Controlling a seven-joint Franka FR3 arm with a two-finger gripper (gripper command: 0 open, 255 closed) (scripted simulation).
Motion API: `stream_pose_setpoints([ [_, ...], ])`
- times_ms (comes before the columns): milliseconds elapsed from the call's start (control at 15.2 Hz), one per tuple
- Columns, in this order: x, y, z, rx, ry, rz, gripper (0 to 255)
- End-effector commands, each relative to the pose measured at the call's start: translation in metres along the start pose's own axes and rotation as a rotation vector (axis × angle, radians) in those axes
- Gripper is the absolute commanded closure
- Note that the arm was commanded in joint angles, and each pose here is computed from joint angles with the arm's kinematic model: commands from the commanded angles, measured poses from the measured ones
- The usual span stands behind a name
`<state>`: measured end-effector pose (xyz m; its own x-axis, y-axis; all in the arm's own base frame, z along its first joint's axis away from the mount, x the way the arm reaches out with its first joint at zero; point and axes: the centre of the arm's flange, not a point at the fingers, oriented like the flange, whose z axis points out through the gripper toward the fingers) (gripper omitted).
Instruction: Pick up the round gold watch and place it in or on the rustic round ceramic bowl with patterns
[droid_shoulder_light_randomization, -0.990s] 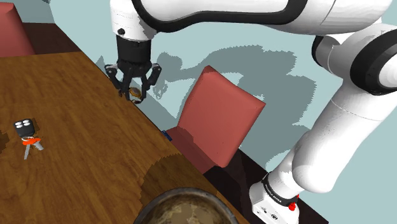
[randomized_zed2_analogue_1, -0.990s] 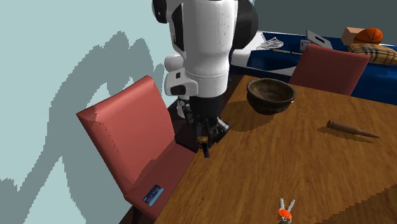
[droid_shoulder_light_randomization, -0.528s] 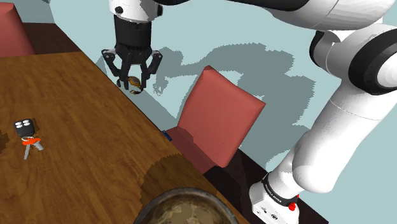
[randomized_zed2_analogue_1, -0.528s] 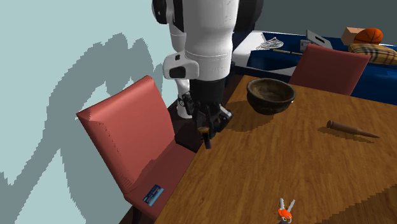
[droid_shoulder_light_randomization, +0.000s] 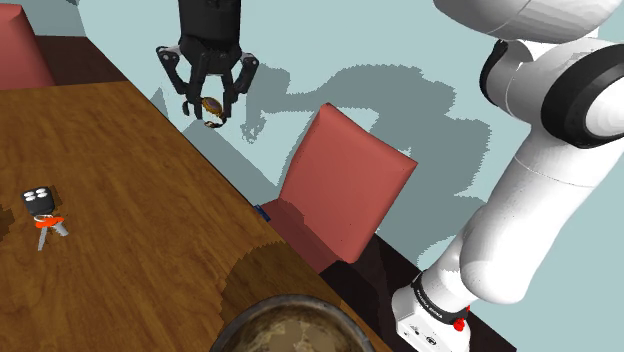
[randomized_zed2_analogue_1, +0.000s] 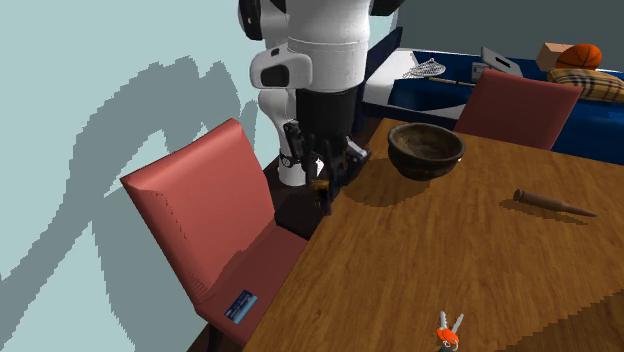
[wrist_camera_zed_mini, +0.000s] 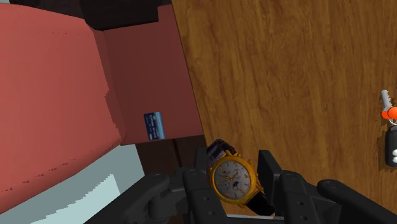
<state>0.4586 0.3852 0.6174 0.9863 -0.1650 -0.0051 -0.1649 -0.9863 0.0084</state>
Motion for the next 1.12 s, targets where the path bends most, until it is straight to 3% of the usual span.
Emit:
stream_pose_setpoints([
  [0, 0.001, 0.000, -0.010, -0.001, 0.000, 0.000, 255],
  [198, 0.000, 0.000, -0.022, -0.001, 0.000, 0.000, 255],
  [1056, -0.171, -0.010, -0.025, -0.001, 0.000, 0.000, 255],
])
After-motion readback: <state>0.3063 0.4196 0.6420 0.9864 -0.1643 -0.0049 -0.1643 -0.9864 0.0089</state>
